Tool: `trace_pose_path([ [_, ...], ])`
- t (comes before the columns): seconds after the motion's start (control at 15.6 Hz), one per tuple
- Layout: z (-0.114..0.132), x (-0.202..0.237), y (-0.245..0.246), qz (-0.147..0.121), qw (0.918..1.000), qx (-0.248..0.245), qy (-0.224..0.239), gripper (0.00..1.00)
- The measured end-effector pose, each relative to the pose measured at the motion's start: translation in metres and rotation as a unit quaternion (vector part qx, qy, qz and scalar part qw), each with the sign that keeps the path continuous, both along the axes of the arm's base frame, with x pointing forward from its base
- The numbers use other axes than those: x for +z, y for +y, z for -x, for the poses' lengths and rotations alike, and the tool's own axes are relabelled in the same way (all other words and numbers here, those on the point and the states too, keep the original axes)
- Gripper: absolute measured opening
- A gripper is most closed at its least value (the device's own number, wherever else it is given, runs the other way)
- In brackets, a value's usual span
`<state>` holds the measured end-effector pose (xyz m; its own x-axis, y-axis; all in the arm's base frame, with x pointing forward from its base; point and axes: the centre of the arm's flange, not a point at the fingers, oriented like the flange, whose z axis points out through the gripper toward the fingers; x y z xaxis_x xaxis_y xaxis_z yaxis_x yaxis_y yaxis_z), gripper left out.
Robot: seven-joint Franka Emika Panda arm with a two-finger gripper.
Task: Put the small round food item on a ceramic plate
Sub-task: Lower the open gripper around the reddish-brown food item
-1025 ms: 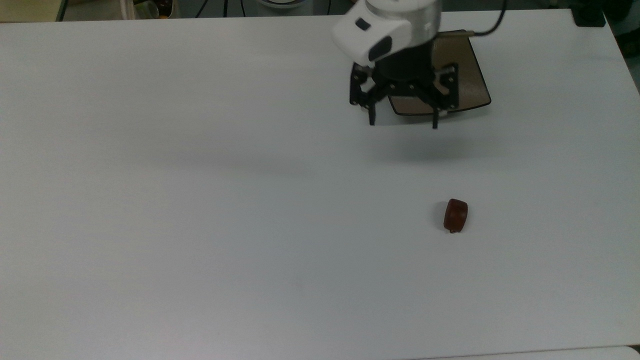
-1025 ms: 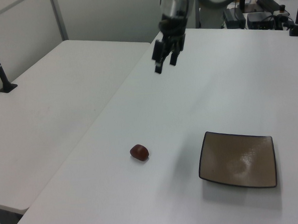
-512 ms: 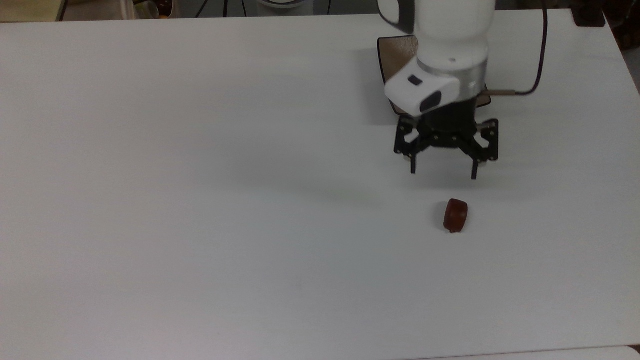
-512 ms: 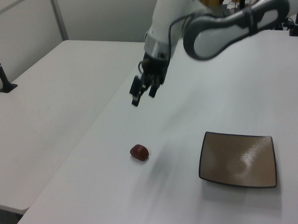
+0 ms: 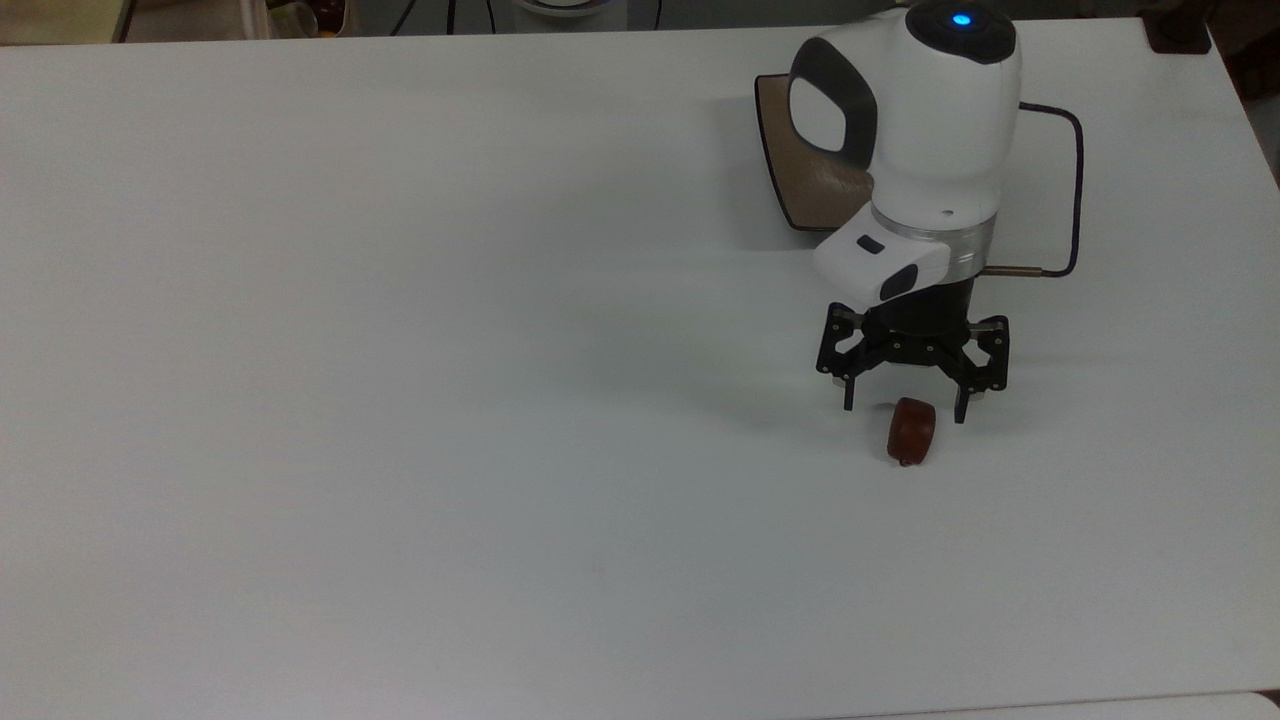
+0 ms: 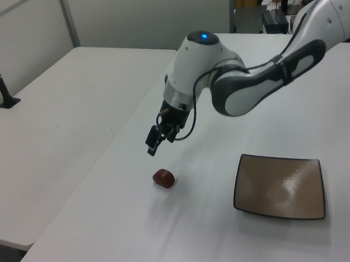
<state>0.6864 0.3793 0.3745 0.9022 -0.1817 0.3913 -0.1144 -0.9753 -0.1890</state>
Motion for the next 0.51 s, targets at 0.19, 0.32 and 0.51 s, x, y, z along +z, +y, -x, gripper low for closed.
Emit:
trace_pose_path([
  [0.19,0.001,-0.019,0.007,0.005,1.0000,0.004,-0.001,1.00],
  [0.32,0.002,-0.029,0.011,0.008,0.9999,0.009,-0.002,1.00],
  [0.51,0.003,-0.039,0.016,0.004,1.0000,0.007,-0.005,1.00],
])
